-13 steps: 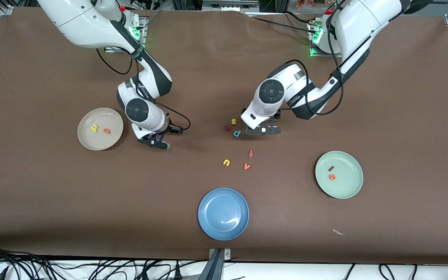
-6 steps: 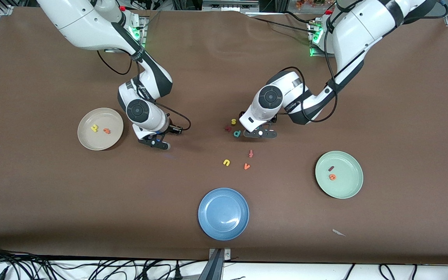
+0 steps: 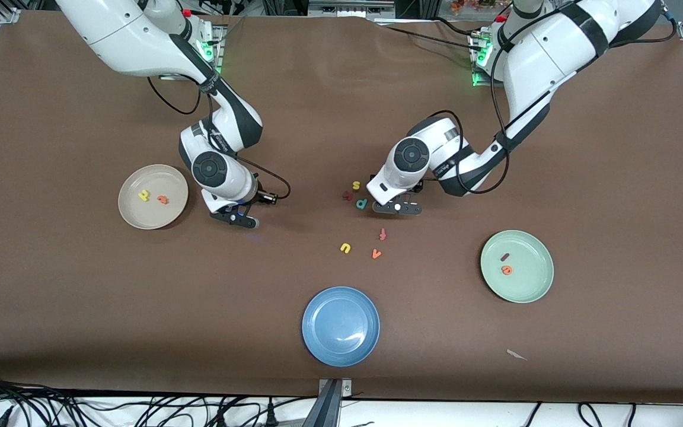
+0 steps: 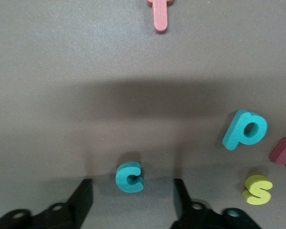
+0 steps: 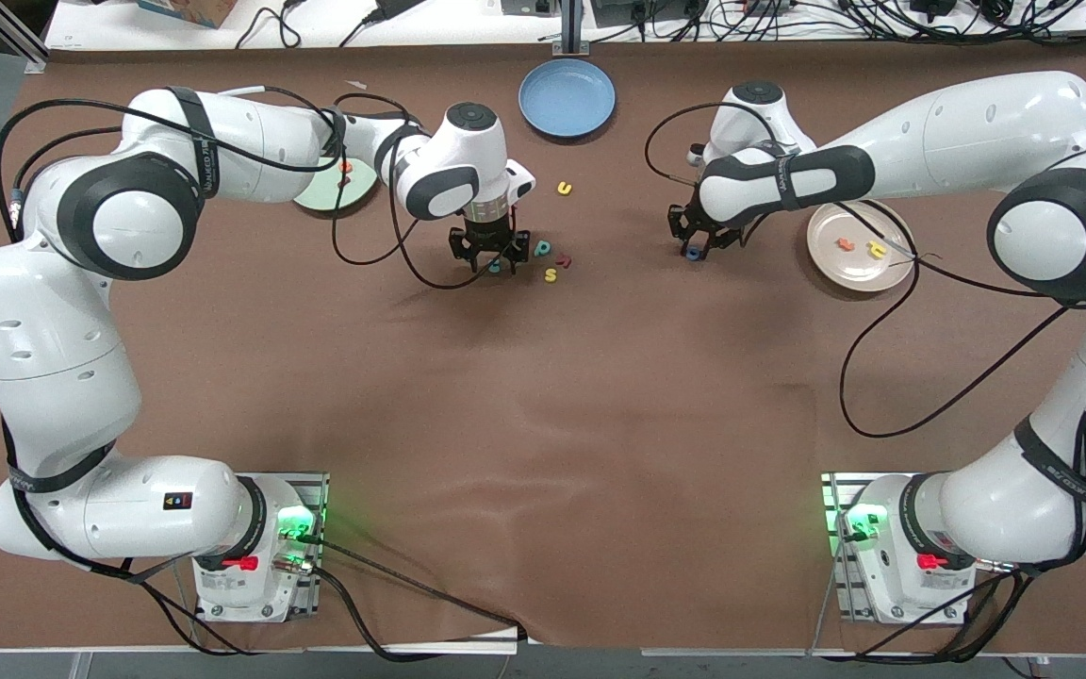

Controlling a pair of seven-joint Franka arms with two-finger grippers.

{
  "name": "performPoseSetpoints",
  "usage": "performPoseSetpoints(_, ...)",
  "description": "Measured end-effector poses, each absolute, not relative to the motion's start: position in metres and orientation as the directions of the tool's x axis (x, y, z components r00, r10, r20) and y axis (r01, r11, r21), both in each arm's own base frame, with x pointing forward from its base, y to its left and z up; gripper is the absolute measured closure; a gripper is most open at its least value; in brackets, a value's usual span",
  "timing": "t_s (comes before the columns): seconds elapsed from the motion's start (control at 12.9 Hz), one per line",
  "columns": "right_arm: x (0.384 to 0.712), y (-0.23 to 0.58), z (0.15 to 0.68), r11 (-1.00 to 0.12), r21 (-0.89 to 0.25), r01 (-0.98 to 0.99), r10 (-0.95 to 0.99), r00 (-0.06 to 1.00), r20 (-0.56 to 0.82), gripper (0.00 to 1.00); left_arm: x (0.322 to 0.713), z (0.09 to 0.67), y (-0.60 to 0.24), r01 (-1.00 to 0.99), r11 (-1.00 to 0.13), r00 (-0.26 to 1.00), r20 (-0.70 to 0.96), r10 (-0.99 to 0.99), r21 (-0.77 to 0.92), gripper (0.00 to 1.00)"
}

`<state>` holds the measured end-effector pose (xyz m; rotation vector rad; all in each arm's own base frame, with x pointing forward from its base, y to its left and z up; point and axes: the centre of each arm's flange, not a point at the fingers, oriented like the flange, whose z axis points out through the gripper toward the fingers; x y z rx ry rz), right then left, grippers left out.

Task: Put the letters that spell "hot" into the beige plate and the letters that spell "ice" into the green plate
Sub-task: 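Grasp the blue o with the right gripper while the left gripper grasps c, then drop the o on the beige plate while the left gripper drops c on green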

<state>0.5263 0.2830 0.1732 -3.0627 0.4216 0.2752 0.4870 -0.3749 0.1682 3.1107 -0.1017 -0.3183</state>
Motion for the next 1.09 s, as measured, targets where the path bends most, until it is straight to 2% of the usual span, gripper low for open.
performPoseSetpoints(0.16, 0.526, 0.283, 0.173, -0.962, -0.013, -0.271, -0.264, 0.947, -0.18, 0.72, 0.487, 0.167, -0.375, -0.063, -0.998, 0.977, -0.203, -0.066, 0.021, 0.34)
performPoseSetpoints(0.23, 0.526, 0.283, 0.173, -0.962, -0.013, -0.271, -0.264, 0.947, -0.18, 0.72, 0.488, 0.168, -0.374, -0.062, -0.998, 0.977, -0.201, -0.065, 0.021, 0.41)
performPoseSetpoints(0.47, 0.526, 0.283, 0.173, -0.962, -0.013, -0.271, -0.264, 0.947, -0.18, 0.72, 0.491, 0.172, -0.371, -0.06, -0.998, 0.979, -0.195, -0.063, 0.019, 0.76)
performPoseSetpoints(0.78, 0.526, 0.283, 0.174, -0.963, -0.006, -0.27, -0.264, 0.946, -0.186, 0.72, 0.495, 0.174, -0.368, -0.058, -0.998, 0.979, -0.193, -0.06, 0.013, 0.76)
performPoseSetpoints(1.09, 0.546, 0.277, 0.207, -0.961, 0.066, -0.269, -0.277, 0.934, -0.227, 0.72, 0.532, 0.218, -0.34, -0.024, -0.998, 0.982, -0.186, -0.013, -0.058, 0.76)
